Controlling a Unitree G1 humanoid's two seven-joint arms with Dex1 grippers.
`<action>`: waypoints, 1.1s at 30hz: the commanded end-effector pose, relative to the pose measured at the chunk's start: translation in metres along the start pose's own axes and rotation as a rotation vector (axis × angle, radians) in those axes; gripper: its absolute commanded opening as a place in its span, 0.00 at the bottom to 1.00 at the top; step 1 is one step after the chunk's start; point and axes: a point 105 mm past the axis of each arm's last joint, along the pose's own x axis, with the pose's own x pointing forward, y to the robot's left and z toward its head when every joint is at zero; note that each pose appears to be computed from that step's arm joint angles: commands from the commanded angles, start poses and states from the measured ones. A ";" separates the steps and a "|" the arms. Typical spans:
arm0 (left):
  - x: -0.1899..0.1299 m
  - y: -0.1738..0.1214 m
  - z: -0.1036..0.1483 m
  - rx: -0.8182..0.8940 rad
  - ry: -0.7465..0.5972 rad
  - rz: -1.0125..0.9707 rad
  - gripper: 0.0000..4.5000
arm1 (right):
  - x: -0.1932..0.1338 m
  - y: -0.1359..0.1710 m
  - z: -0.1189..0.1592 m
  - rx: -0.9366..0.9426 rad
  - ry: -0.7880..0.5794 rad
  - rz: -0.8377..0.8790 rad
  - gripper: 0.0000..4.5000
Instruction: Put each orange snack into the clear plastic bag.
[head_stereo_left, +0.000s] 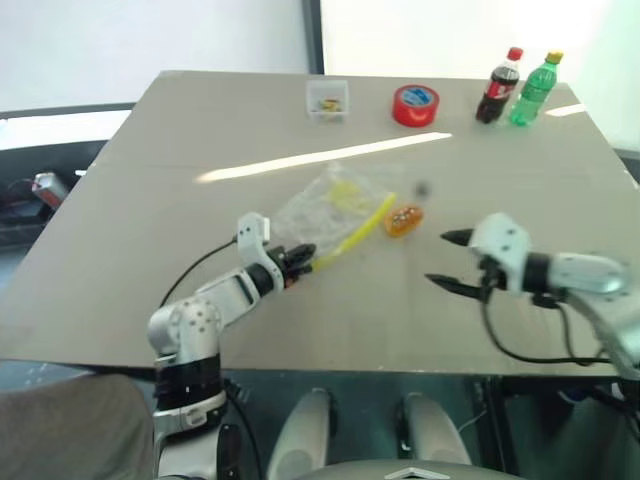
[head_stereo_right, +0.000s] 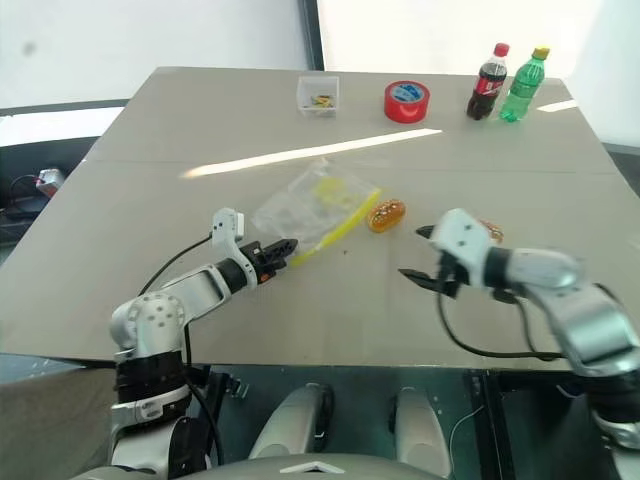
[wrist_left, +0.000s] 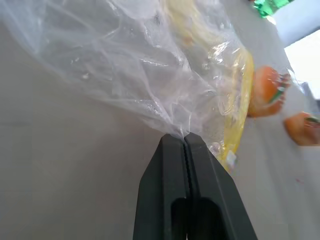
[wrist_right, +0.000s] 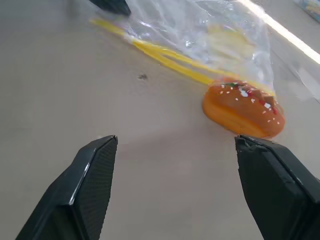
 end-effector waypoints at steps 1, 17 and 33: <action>-0.019 -0.016 0.006 0.038 0.019 -0.067 0.01 | 0.018 -0.018 0.010 -0.147 -0.013 -0.093 0.85; -0.051 -0.031 -0.009 0.091 0.150 -0.141 0.01 | 0.087 0.003 0.052 -0.358 -0.187 -0.005 0.85; -0.079 -0.019 -0.013 0.091 0.173 -0.083 0.00 | 0.094 0.002 0.060 -0.384 -0.236 0.006 0.02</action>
